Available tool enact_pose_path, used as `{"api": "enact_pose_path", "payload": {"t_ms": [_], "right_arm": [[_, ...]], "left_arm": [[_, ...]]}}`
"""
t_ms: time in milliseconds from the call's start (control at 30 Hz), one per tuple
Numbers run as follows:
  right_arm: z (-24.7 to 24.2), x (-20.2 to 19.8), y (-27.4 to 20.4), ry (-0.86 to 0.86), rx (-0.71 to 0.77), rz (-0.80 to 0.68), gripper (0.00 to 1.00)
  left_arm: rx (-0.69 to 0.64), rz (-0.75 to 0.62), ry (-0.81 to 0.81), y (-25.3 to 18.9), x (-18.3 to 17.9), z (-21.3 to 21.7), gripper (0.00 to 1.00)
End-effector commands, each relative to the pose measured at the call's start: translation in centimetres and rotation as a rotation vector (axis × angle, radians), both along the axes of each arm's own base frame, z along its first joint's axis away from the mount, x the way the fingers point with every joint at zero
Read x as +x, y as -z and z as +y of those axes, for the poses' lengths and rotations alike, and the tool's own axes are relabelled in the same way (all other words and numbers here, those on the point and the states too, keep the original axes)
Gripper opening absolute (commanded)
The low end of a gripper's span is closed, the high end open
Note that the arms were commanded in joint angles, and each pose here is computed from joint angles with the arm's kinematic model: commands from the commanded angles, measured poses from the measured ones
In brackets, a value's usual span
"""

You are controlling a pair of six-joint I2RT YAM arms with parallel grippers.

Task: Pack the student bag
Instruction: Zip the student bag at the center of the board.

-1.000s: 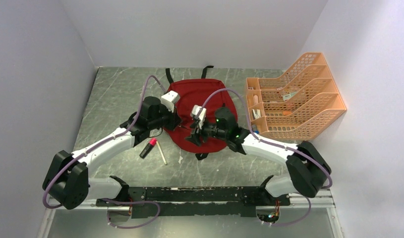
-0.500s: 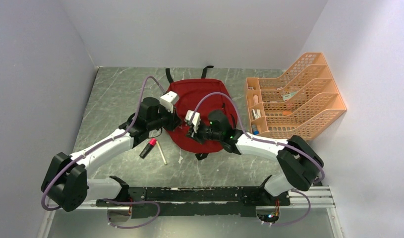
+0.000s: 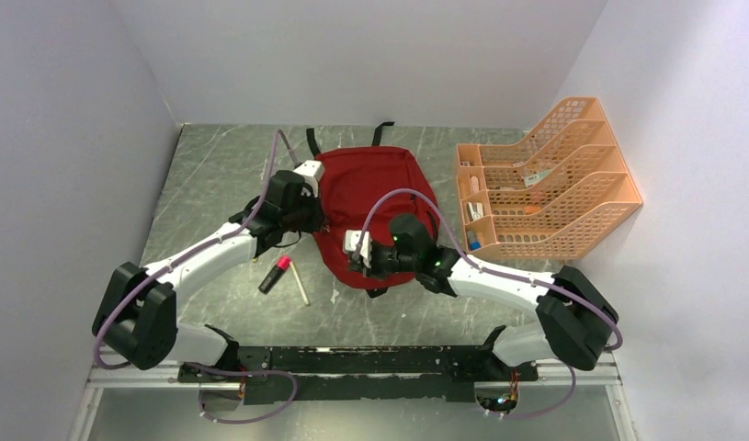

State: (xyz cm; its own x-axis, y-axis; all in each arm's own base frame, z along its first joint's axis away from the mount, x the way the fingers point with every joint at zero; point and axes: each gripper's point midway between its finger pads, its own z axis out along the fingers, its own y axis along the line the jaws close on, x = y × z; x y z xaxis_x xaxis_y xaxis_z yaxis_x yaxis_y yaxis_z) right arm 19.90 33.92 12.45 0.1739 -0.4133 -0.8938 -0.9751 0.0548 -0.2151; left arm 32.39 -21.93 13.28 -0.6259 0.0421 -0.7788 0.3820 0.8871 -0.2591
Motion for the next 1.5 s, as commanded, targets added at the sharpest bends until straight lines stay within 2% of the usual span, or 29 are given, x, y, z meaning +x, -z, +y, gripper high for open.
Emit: {"api": "enact_pose_path", "payload": {"t_ms": [0, 200, 533, 767, 833, 900, 967, 1000, 1033, 1067, 1167, 1267, 1367, 1433, 1467], "right_arm": [[-0.4, -3.5, 0.1, -0.149, -0.037, -0.019, 0.0], [-0.8, -4.4, -0.4, -0.181, -0.03, -0.045, 0.0], [-1.0, -6.2, -0.5, -0.288, -0.033, -0.053, 0.0], [-1.1, -6.4, -0.4, -0.285, -0.042, -0.024, 0.02], [-1.0, -6.1, -0.7, -0.259, -0.029, -0.021, 0.11], [-0.6, -5.5, -1.5, -0.222, 0.0, -0.024, 0.25], [-0.4, -4.9, -2.5, -0.176, 0.025, -0.02, 0.35], [-0.3, -4.4, -3.1, -0.147, 0.04, -0.026, 0.39], [-0.2, -4.0, -3.6, -0.116, 0.054, -0.029, 0.39], [-0.2, -3.6, -4.2, -0.083, 0.069, -0.022, 0.4], [-0.2, -2.3, -6.6, 0.011, 0.117, -0.025, 0.43], [-0.3, -0.2, -9.7, 0.165, 0.192, -0.002, 0.49], [-1.6, 3.4, -12.7, 0.443, 0.281, 0.038, 0.52], [-3.2, 6.1, -13.8, 0.663, 0.328, 0.066, 0.53], [-4.0, 7.1, -14.0, 0.754, 0.338, 0.09, 0.52]], "left_arm": [[0.062, -0.058, -0.21, -1.2, 3.7, 3.5, 0.05], [0.1, -0.092, -0.262, -2.0, 7.6, 5.0, 0.05], [0.138, -0.071, -0.319, -0.3, 13.5, 6.5, 0.05], [0.059, -0.064, -0.259, -0.9, 15.4, 5.9, 0.05], [0.04, -0.063, -0.244, -1.4, 15.1, 5.7, 0.13], [0.015, -0.067, -0.223, -2.0, 14.2, 5.4, 0.26], [-0.008, -0.075, -0.216, -2.5, 12.8, 5.5, 0.4], [-0.026, -0.101, -0.213, -3.6, 12.1, 5.6, 0.47], [-0.037, -0.115, -0.215, -4.2, 11.5, 5.8, 0.59], [-0.045, -0.125, -0.223, -4.6, 10.9, 6.0, 0.63], [-0.078, -0.148, -0.282, -5.6, 9.5, 7.1, 0.66], [-0.134, -0.119, -0.331, -6.2, 8.5, 7.5, 0.75], [-0.221, -0.099, -0.303, -7.2, 8.2, 6.2, 0.83], [-0.296, -0.097, -0.235, -8.0, 7.9, 4.6, 0.82], [-0.335, -0.102, -0.194, -8.6, 7.7, 3.6, 0.78]]}}
